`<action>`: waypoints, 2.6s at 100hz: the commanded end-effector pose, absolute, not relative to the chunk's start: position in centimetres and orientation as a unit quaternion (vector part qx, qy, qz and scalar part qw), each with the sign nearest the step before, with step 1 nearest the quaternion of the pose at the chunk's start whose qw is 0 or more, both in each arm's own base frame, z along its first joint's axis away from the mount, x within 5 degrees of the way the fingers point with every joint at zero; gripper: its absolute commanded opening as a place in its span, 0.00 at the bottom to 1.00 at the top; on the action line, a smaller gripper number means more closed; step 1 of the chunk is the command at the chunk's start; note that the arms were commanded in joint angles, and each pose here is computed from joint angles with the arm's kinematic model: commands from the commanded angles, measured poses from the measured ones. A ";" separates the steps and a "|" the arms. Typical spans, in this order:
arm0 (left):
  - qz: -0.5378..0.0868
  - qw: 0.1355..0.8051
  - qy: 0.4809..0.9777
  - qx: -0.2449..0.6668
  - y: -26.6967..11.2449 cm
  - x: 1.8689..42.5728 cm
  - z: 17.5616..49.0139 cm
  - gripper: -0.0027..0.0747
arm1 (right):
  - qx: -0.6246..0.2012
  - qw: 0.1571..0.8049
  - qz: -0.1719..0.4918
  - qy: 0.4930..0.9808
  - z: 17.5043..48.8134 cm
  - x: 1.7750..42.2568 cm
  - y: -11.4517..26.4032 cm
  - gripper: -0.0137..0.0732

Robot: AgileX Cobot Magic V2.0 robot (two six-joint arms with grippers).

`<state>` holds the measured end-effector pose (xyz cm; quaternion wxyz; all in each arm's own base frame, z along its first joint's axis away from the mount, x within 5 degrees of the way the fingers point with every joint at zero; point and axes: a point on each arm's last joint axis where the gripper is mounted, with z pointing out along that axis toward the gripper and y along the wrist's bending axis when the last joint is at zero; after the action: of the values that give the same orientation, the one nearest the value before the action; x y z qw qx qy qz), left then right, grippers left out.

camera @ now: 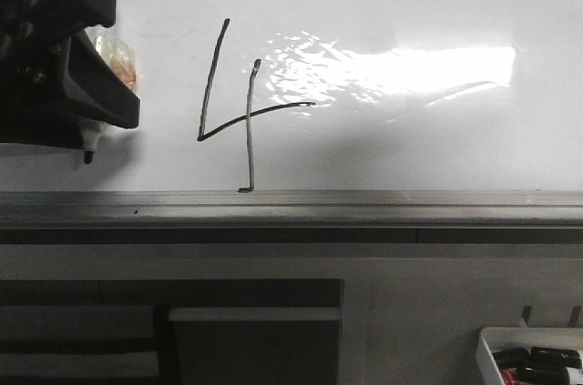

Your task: Write number 4 on whiteboard

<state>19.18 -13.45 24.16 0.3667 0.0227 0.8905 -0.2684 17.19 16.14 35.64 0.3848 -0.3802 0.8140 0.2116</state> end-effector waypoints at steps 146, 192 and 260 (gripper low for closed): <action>-0.214 0.654 0.716 0.116 -3.7 7.2 31.3 0.01 | -0.264 0.696 0.217 0.632 30.8 4.4 3.9 0.10; -0.216 0.655 0.715 0.115 -3.7 7.2 31.4 0.01 | -0.277 0.670 0.213 0.655 29.2 4.6 4.2 0.10; -0.193 0.661 0.719 0.095 -2.9 6.6 28.2 0.01 | -0.277 0.670 0.213 0.655 29.2 4.6 4.2 0.10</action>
<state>6.99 -3.49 27.85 0.6171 0.1153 0.7531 -0.1969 4.39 4.31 27.78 0.6373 -0.2932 0.6790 0.2166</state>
